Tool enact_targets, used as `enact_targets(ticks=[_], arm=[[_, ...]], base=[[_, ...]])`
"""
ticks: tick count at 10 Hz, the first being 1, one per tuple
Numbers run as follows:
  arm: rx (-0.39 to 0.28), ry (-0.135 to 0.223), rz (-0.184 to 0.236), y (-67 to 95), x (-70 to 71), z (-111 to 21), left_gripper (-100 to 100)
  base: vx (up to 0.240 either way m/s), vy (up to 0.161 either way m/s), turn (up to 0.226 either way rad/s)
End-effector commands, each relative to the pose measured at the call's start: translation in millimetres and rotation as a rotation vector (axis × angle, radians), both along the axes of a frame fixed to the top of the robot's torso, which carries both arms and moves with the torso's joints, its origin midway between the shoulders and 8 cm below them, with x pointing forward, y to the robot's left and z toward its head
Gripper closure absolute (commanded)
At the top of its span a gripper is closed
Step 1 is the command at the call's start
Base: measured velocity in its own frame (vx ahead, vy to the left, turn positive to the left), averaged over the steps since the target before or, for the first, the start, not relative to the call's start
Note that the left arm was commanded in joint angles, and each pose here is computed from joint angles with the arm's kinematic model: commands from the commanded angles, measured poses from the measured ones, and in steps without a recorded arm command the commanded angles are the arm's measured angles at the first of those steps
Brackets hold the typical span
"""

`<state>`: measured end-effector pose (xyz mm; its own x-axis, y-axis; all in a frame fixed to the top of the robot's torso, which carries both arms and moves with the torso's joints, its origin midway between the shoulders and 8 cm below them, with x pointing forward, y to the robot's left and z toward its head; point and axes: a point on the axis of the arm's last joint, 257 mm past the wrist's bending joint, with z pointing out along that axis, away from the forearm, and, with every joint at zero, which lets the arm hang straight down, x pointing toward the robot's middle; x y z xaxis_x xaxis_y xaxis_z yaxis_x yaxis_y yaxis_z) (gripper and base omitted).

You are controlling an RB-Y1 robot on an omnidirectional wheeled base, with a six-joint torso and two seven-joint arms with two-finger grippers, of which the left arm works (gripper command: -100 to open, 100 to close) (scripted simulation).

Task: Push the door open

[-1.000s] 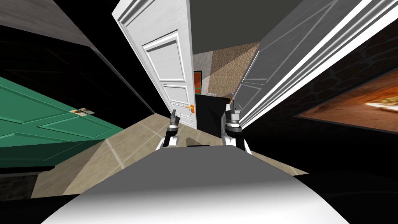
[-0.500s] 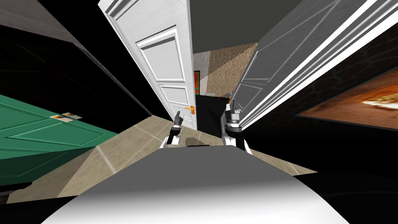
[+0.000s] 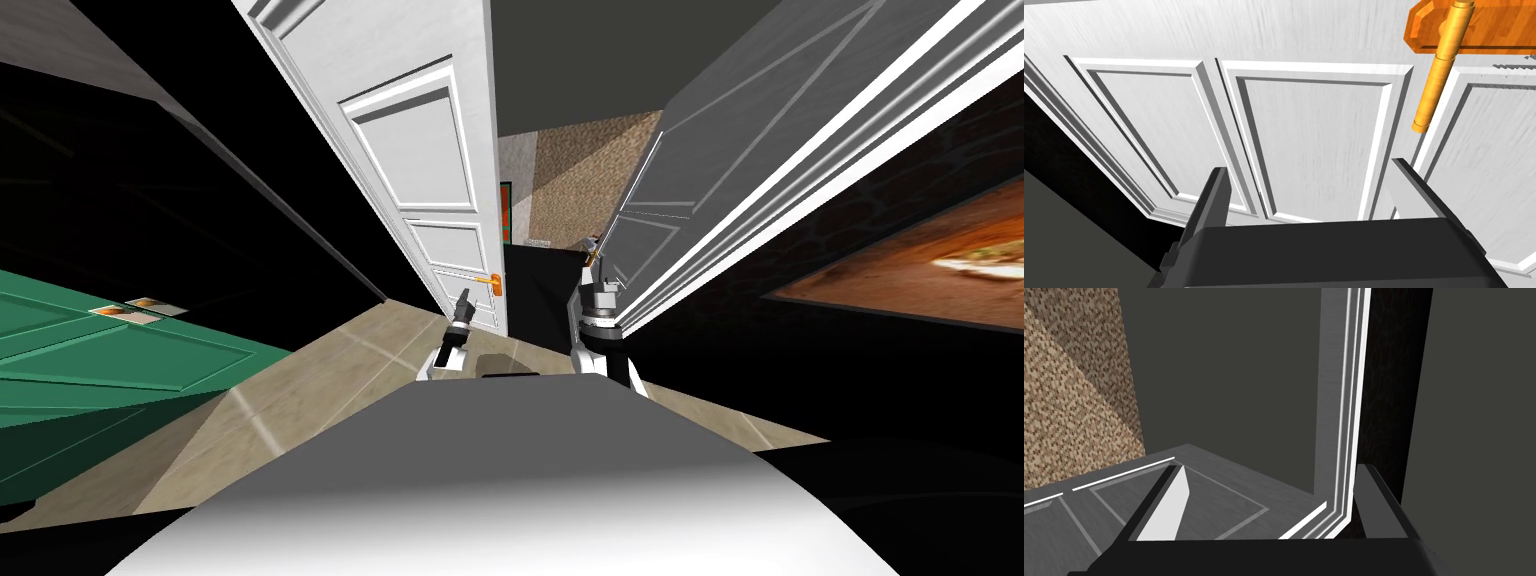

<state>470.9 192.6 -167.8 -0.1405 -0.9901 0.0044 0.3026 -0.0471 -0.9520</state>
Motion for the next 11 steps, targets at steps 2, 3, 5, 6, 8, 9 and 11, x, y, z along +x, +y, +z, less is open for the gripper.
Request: enact_targets(ticks=[2,3,5,6,8,9,11], arm=[[0.008,0.060,-0.018,-8.0,8.4,-24.3,-100],[0.011,0.081,-0.025,-11.6,11.3,-33.3,-100],[0.018,0.122,-0.037,-18.4,16.3,-49.8,-100],[0.022,0.141,-0.043,-21.6,18.4,-57.8,-100],[0.029,0.177,-0.054,-27.6,22.0,-72.6,-100],[0.033,0.194,-0.059,-30.3,23.5,-79.5,-100],[0.044,0.238,-0.072,-37.4,27.0,-97.5,-100]], base=[[0.073,0.109,-0.087],[0.072,0.109,-0.092],[0.071,0.101,-0.075],[0.069,0.071,-0.068],[0.085,0.085,-0.078],[0.063,0.087,-0.057],[0.061,0.090,-0.084]])
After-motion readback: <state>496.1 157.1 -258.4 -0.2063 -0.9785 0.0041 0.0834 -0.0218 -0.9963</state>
